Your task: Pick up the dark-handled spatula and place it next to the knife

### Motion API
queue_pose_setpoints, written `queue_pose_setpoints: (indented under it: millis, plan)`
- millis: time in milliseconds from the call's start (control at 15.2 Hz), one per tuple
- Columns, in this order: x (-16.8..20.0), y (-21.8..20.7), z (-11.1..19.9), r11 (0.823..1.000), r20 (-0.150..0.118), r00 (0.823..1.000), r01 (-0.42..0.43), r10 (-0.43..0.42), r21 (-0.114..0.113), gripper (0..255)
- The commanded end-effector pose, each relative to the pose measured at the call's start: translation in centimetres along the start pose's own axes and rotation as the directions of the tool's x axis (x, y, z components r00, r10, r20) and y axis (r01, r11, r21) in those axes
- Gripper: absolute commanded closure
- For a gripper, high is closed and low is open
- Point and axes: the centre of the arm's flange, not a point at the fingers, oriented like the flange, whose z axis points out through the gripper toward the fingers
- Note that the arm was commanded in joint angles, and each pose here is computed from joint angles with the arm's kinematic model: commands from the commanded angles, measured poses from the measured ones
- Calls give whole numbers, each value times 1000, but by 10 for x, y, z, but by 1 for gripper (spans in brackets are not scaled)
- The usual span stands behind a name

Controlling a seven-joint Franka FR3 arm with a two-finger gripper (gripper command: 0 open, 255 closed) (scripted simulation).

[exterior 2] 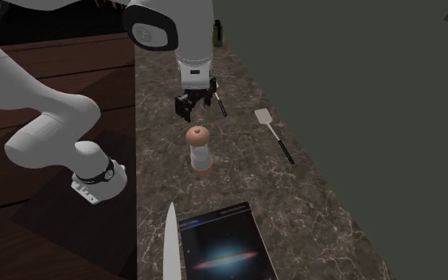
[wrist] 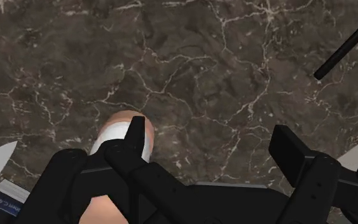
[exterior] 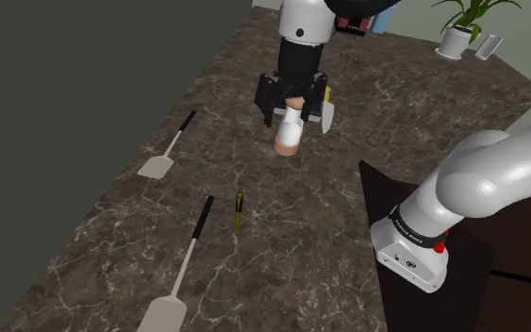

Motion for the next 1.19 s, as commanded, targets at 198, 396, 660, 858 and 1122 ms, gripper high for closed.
queue_pose_setpoints:
  millis: [198, 396, 660, 858, 1122]
  plan:
    - [25, -56, 22, 991, -41, 990, -133, 133, -1, 0]
    - [43, -88, 35, 978, -65, 976, -209, 209, 0, 0]
    - [71, -128, 51, 951, -96, 947, -309, 307, 4, 0]
    - [95, -156, 63, 925, -120, 918, -381, 379, 9, 0]
    - [131, -190, 78, 881, -150, 870, -473, 470, 18, 0]
